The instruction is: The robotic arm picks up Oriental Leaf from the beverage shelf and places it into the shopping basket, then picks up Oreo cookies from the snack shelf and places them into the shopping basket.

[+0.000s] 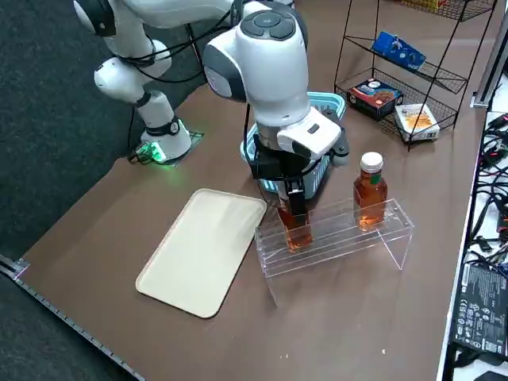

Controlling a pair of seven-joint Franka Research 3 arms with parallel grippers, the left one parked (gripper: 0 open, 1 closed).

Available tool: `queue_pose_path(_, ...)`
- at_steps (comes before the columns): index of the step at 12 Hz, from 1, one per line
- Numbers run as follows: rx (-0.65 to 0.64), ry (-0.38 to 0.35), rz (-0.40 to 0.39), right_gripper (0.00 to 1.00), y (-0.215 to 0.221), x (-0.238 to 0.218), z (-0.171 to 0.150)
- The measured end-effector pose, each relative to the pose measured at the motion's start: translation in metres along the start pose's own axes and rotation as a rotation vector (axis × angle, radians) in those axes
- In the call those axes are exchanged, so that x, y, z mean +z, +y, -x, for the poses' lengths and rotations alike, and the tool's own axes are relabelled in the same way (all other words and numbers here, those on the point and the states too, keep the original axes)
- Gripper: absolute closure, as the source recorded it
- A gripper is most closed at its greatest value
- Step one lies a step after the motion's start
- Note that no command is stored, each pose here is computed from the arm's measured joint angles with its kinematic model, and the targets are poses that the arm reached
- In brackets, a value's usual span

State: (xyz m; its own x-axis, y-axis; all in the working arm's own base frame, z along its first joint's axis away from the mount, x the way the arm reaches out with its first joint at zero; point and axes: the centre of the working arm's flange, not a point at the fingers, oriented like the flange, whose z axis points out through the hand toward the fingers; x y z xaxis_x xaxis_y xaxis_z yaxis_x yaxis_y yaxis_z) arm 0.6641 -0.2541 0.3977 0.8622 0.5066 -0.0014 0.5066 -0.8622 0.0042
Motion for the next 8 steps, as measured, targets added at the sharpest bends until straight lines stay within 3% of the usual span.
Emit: queue_pose_path(8, -0.009, 0.004, 0.005, 0.02, 0.002, -0.0072, 0.006)
